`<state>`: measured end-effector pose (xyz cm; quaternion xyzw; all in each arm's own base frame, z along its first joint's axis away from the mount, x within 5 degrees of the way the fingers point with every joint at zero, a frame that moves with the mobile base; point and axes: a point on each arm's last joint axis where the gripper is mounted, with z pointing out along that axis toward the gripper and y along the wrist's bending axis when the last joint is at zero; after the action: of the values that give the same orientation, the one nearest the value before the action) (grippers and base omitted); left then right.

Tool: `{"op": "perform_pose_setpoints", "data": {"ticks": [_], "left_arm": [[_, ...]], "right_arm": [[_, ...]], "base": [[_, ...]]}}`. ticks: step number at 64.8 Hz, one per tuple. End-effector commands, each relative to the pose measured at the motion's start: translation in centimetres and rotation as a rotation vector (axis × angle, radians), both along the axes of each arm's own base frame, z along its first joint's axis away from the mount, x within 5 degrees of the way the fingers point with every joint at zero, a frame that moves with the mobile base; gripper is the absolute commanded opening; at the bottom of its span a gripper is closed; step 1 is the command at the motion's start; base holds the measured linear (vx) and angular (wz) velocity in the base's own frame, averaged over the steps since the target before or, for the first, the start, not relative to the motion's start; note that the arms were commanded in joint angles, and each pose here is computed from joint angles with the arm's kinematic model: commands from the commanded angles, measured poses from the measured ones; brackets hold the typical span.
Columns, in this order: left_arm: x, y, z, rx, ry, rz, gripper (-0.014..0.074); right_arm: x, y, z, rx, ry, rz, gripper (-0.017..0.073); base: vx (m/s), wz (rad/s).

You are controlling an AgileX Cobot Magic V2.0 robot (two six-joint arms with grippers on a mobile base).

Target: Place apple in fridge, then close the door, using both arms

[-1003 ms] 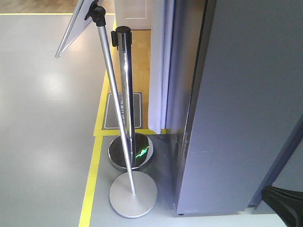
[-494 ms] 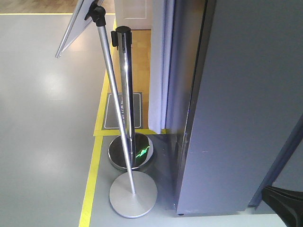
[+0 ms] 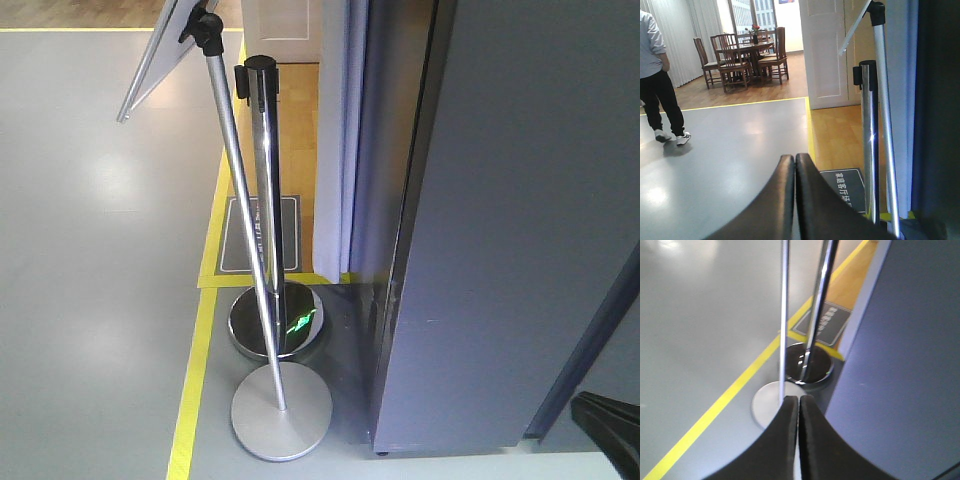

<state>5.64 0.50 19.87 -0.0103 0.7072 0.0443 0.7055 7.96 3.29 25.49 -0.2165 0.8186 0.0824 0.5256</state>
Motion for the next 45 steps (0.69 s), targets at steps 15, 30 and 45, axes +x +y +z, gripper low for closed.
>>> {"op": "perform_pose_setpoints", "data": {"ticks": [15, 30, 45], "left_arm": [[0.0, -0.2, -0.2, -0.007, -0.058, -0.017, -0.0006], [0.0, -0.2, -0.2, -0.007, -0.058, -0.017, -0.0006], [0.0, -0.1, -0.2, -0.007, -0.055, -0.017, -0.0006]], "right_arm": [[-1.4, -2.0, -2.8, 0.173, -0.248, -0.283, -0.0002], [-2.3, -2.9, -5.7, 0.309, -0.367, -0.392, -0.0002], [-2.4, -3.0, -5.3, 0.298, -0.442, -0.388, -0.0002]], "base": [[0.00, 0.00], [0.00, 0.00], [0.00, 0.00]]}}
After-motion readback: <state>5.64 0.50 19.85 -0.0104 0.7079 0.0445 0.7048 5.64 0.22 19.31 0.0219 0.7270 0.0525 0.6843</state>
